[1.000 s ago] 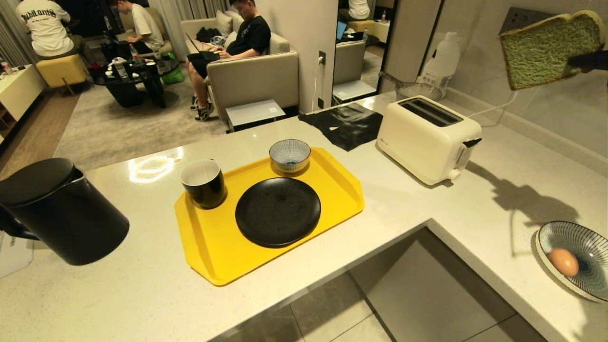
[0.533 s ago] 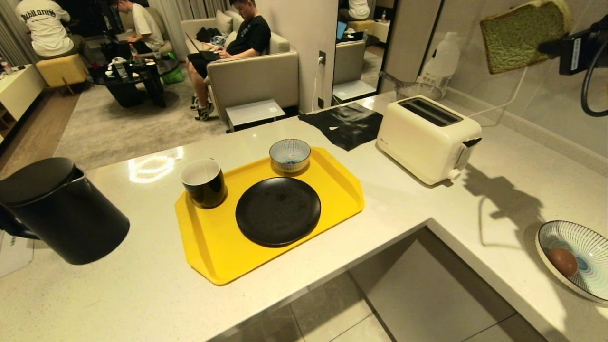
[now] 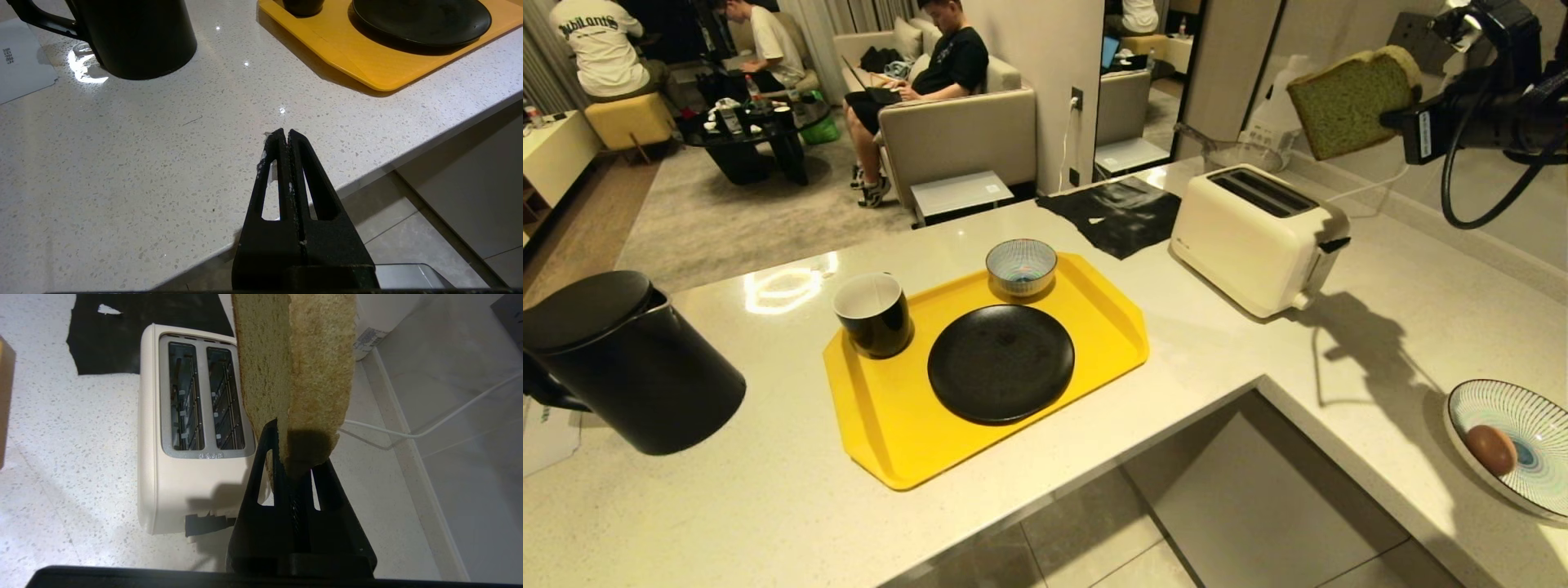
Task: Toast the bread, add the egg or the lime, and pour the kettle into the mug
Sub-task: Put the bread slices in the toaster
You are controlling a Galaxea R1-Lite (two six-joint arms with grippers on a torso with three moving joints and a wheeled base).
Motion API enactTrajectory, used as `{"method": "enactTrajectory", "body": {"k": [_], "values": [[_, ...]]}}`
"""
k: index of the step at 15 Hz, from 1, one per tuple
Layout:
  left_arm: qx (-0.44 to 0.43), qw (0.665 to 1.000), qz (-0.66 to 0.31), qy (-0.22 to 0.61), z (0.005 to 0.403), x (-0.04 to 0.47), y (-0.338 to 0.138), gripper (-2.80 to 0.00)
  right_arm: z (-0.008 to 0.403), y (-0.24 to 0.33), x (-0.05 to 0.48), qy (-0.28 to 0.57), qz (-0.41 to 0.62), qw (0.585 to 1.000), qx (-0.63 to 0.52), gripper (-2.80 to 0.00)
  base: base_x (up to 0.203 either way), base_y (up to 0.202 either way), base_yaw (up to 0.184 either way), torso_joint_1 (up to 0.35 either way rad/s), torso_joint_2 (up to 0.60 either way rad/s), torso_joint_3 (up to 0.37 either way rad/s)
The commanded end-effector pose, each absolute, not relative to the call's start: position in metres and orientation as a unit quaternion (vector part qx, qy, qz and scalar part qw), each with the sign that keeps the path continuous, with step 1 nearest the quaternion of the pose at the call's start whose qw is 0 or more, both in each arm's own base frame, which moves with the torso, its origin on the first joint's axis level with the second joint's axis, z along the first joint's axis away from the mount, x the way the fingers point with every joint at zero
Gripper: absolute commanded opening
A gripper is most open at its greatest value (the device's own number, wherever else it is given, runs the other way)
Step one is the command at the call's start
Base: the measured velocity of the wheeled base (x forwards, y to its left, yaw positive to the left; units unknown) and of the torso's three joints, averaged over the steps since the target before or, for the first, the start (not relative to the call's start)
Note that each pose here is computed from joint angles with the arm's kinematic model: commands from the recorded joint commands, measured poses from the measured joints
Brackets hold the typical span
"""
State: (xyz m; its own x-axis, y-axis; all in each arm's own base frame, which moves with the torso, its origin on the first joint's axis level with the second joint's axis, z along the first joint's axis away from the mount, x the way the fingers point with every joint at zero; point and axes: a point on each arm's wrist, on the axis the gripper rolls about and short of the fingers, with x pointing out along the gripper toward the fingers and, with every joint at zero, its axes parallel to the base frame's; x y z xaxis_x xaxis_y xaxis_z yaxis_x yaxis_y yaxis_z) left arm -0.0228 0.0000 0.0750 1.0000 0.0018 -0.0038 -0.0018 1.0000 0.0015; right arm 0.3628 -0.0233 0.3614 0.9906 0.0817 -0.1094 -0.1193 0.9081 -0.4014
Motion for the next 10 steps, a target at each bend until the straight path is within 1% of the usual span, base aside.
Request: {"method": "enactTrajectory", "body": {"k": [1,10], "values": [[0.001,1.0,0.001,0.001,0.075,-0.023,0.0,-2.8,0.351,-0.02,0.374,0.056,0.059,0.975,-0.209,-2.8,0.0,0.0,0.0,0.0,0.0,0.0],[0.001,1.0,0.001,0.002,0.075,-0.023,0.0,-2.8,0.355,-0.029,0.368,0.055,0.054,0.978,-0.194,-2.8,0.0,0.0,0.0,0.0,0.0,0.0]]}}
